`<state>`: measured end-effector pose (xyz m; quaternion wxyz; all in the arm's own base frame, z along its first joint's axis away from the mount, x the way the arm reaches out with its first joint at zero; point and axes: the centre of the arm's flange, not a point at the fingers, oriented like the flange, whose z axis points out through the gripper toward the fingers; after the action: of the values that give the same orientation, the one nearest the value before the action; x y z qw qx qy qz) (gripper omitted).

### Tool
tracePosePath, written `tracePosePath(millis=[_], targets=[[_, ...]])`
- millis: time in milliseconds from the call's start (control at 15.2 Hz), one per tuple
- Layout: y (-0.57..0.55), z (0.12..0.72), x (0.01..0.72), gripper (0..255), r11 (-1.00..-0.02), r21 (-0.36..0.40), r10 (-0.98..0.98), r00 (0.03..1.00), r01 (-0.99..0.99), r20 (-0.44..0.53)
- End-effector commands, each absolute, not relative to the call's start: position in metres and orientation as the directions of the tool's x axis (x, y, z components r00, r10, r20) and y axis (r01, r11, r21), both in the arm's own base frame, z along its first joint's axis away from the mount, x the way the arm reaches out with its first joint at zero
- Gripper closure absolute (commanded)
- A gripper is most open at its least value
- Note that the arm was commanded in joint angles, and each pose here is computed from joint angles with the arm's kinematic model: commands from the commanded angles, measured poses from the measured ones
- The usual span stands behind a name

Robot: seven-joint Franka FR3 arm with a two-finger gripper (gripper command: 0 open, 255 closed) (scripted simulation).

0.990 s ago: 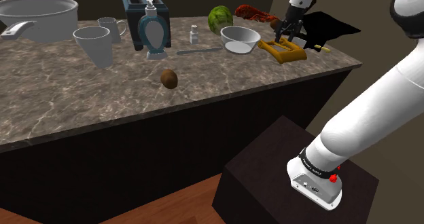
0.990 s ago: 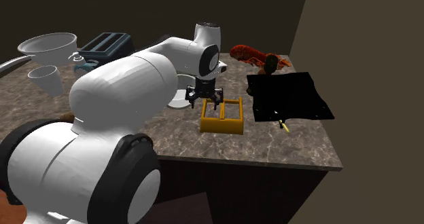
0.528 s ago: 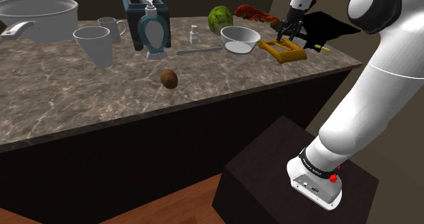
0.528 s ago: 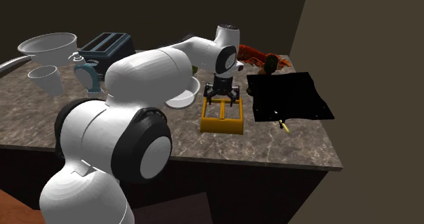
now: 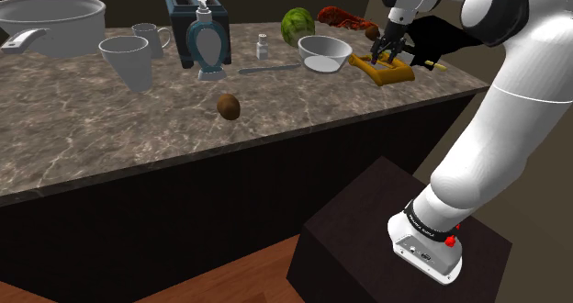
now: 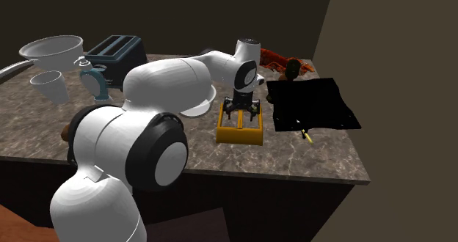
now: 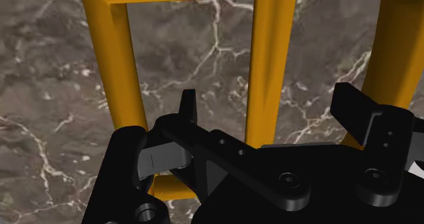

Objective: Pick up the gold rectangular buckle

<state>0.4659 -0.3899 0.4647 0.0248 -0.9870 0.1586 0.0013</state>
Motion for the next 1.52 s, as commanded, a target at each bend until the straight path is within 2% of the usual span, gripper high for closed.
tracePosePath(millis=[0, 66, 660, 1452], targets=[[-0.390, 0.461, 0.466, 0, -0.949, -0.049, -0.313, 0.950, -0.313, -0.010], [-0.390, 0.461, 0.466, 255, -0.949, -0.049, -0.313, 0.950, -0.313, -0.010], [-0.390, 0.461, 0.466, 255, -0.949, -0.049, -0.313, 0.950, -0.313, -0.010], [-0.390, 0.524, 0.466, 255, -0.949, -0.049, -0.313, 0.950, -0.313, -0.010]])
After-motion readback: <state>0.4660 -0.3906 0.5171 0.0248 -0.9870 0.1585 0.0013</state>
